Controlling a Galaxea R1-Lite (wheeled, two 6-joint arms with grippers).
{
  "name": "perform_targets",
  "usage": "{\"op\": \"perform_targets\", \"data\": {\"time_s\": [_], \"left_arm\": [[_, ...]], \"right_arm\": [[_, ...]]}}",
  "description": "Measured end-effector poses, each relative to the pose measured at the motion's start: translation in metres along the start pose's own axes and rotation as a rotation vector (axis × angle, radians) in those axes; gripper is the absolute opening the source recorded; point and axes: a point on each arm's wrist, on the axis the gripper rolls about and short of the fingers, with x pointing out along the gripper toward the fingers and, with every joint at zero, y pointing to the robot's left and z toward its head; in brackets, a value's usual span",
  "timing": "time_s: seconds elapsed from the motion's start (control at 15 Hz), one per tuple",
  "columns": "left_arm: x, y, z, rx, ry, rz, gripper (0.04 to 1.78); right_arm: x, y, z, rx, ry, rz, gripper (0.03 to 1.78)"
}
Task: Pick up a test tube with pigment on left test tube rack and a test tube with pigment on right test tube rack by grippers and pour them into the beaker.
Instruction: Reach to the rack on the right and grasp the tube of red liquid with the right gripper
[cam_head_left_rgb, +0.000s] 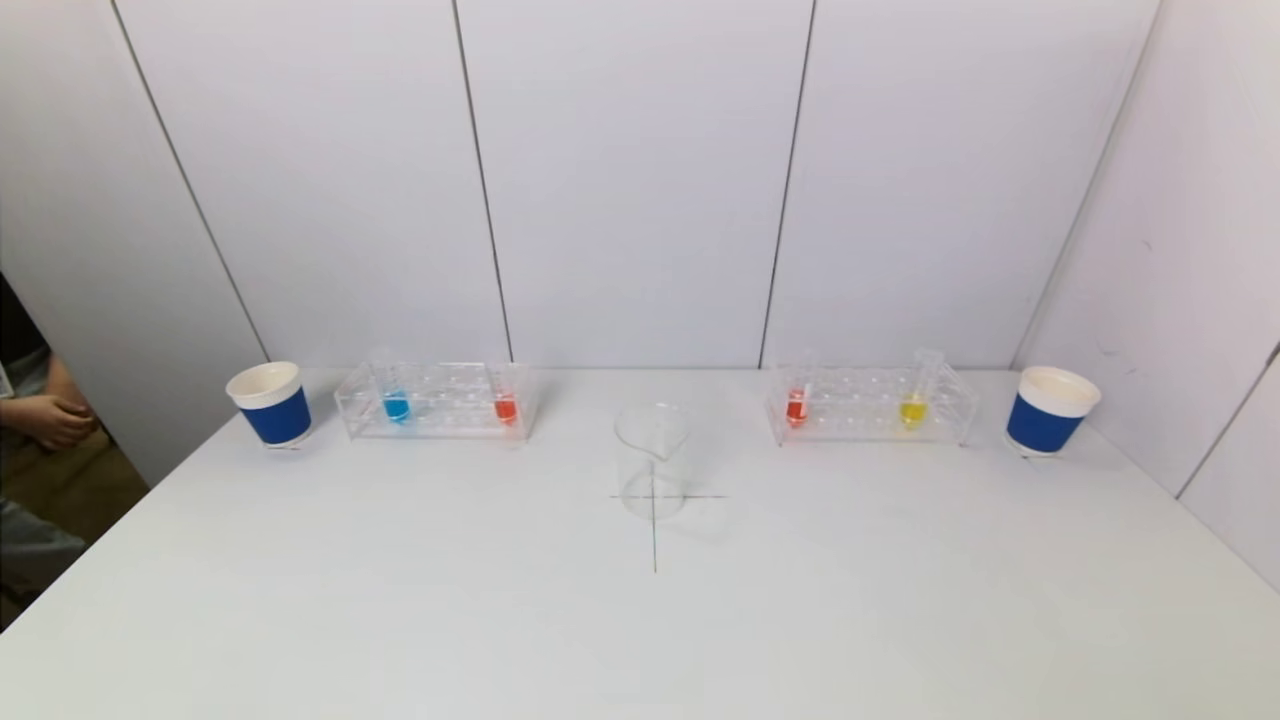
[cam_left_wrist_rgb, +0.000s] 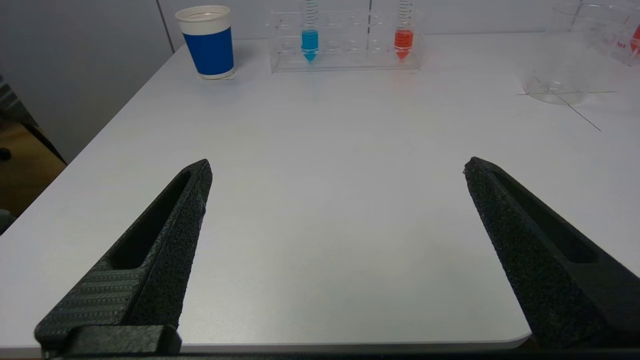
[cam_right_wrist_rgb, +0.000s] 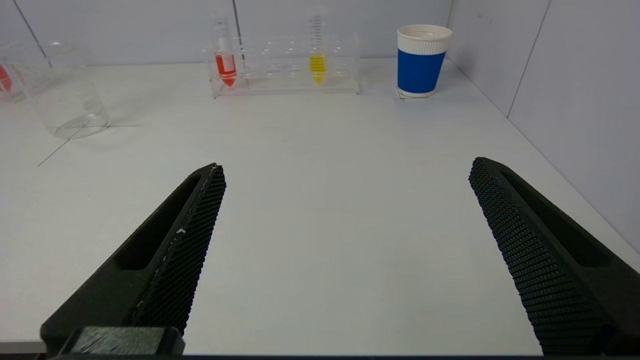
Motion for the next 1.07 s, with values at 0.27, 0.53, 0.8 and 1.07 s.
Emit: {"op": "perform_targets", "data": {"time_s": [0.27, 0.53, 0.8, 1.07], "left_arm": [[0.0000, 0.0000, 0.0000, 0.000, 0.000, 0.000, 1.76], [0.0000, 0.0000, 0.0000, 0.000, 0.000, 0.000, 1.76], [0.0000, 0.0000, 0.0000, 0.000, 0.000, 0.000, 1.76], [0.0000, 0.0000, 0.0000, 0.000, 0.000, 0.000, 1.76]], "right_arm": [[0.0000, 0.0000, 0.0000, 0.000, 0.000, 0.000, 1.77], [0.0000, 0.0000, 0.0000, 0.000, 0.000, 0.000, 1.77], [0.0000, 0.0000, 0.0000, -0.001, 0.000, 0.000, 1.77], [0.0000, 0.0000, 0.0001, -0.002, -0.001, -0.001, 1.77]]}}
